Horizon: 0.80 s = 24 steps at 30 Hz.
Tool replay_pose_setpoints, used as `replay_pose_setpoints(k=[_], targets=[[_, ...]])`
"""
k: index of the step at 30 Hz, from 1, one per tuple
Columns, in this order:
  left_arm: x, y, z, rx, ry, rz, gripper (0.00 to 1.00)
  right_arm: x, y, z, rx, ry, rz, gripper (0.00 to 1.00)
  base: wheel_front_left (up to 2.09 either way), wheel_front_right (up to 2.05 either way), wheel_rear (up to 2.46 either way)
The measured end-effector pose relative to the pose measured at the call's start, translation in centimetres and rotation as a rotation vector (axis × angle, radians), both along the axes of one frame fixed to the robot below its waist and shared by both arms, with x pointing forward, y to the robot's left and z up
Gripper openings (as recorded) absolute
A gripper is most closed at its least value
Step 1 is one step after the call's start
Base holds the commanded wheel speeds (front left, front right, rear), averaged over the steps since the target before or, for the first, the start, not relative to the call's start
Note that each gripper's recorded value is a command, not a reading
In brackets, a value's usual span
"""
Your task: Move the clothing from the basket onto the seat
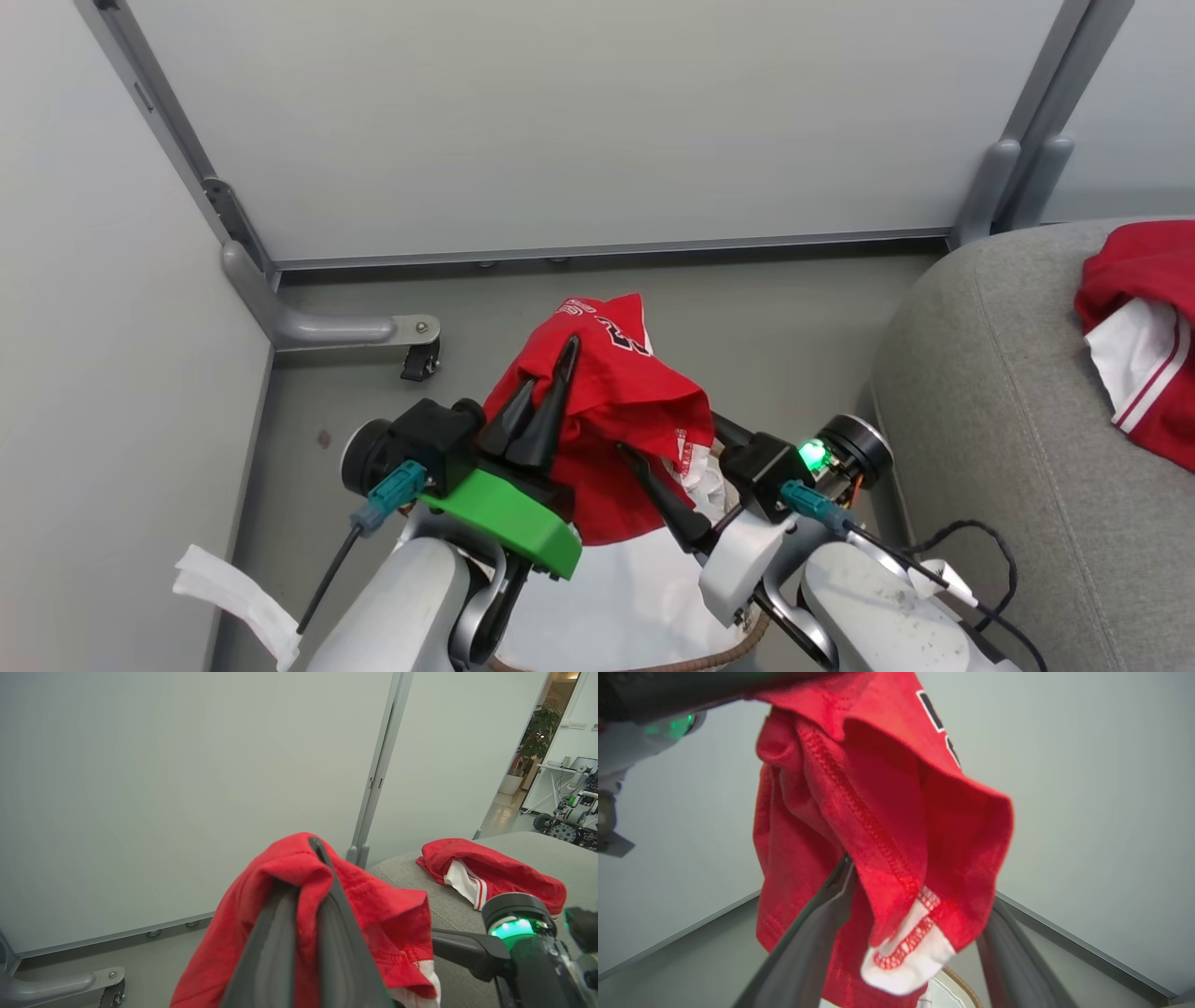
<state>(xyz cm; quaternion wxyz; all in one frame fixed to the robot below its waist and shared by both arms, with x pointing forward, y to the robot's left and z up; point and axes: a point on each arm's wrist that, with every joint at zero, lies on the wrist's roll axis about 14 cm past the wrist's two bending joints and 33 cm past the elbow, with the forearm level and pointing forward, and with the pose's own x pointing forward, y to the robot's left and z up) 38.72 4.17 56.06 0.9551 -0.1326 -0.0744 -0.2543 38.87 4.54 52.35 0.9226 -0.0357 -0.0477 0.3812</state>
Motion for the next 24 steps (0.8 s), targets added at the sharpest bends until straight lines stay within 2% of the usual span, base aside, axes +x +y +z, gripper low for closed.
replay_pose_setpoints(k=[7, 8, 9, 10, 24], targets=[[-0.4, -0.5, -0.2, -0.001, 0.011, -0.018, 0.00, 0.5, 1.9, 0.7, -0.026, -0.035, 0.060, 1.00, 0.00, 0.00, 0.00], [-0.4, -0.5, -0.2, -0.001, 0.011, -0.020, 0.00, 0.4, 2.2, 0.3, -0.035, -0.028, 0.071, 0.74, 0.00, 0.00, 0.00], [-0.4, -0.6, -0.2, -0.001, 0.011, -0.023, 0.00, 0.2, 2.5, -0.3, -0.047, -0.016, 0.081, 0.27, 0.00, 0.00, 0.00], [-0.4, -0.7, -0.2, 0.000, 0.012, -0.028, 0.00, 0.1, 2.7, -0.9, -0.062, -0.002, 0.090, 0.02, 0.00, 0.00, 0.00], [-0.6, -0.4, 0.0, -0.009, 0.016, -0.023, 0.00, -0.9, 3.9, -4.3, -0.060, 0.134, 0.131, 0.00, 0.00, 0.00, 0.00]])
